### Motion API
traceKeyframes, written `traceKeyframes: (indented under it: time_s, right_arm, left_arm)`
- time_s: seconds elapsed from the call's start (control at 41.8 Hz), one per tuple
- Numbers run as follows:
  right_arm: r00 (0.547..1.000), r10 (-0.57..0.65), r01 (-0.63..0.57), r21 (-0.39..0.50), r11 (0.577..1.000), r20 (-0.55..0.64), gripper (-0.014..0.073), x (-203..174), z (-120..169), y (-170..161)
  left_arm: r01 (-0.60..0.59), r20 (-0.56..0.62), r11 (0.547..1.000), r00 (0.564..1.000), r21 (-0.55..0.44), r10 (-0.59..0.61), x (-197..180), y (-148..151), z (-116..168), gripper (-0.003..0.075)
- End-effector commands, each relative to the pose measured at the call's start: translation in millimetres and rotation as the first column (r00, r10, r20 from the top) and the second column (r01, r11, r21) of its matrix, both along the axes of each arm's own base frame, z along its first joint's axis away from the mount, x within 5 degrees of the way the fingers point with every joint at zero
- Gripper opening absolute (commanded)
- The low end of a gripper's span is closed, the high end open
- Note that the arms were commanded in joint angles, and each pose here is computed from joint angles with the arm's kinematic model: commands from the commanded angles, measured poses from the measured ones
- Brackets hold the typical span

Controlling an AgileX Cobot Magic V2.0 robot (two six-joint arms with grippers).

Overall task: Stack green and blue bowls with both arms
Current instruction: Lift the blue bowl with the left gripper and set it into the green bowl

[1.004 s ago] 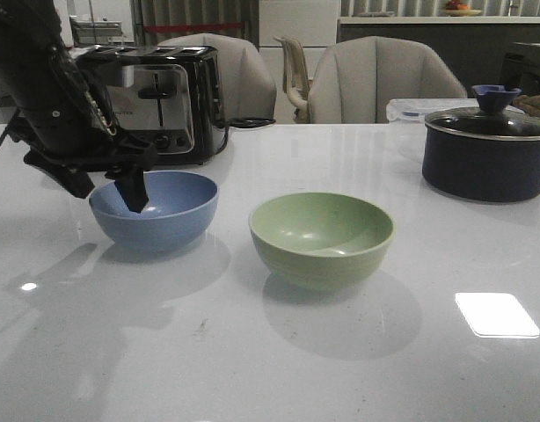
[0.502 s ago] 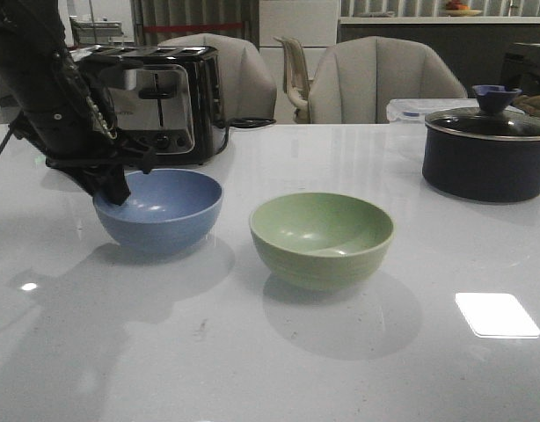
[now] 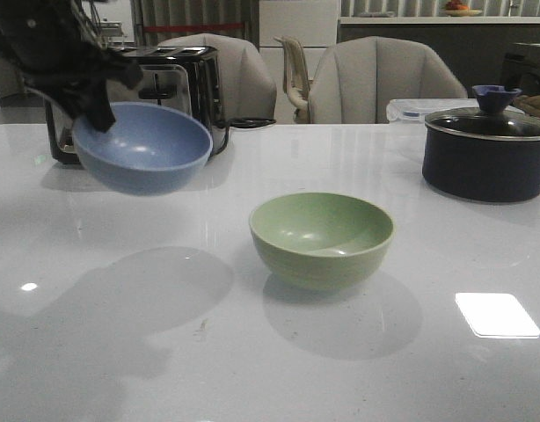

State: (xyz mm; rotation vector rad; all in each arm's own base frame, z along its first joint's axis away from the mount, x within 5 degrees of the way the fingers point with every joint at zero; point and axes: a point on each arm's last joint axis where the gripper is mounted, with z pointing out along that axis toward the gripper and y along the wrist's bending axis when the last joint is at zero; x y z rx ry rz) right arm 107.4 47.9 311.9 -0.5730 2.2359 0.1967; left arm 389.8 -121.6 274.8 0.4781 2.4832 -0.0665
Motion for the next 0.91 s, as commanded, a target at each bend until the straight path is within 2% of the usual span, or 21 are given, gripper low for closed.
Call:
traceKeyframes:
  time_s: [0.0,0.12,0.263,0.622,0.789,0.884]
  right_arm:
    - [0.996,-0.002,0.0,0.025,1.0,0.086,0.0493,3,13,1]
    - [0.996,-0.002,0.0,0.025,1.0,0.086,0.0493,3,13,1]
    - [0.996,-0.002,0.0,0.025,1.0,0.086,0.0493,3,13,1]
    - [0.996,-0.002,0.0,0.025,1.0,0.086,0.0493,3,13,1]
    - [0.996,-0.002,0.0,0.025,1.0,0.086,0.0493,3,13,1]
    - [0.996,-0.002,0.0,0.025,1.0,0.086,0.0493,3,13,1]
  left_arm:
    - [-0.003,0.147,0.993,0.989,-0.119,0.02,-13,0,56,0.0102]
    - [0.041,0.133,0.972,0.991,-0.232,-0.01,-26,-12,70,0.0102]
    - [0.13,0.097,0.935,0.99,-0.329,-0.104,-36,-39,69,0.0102]
    - [0.258,0.089,0.905,0.966,-0.339,-0.242,-45,-117,29,0.0102]
    - [0.253,0.078,0.905,0.967,-0.341,-0.241,-37,-133,4,0.0102]
    - [0.223,0.029,0.904,0.973,-0.364,-0.229,-33,-137,-11,0.0121]
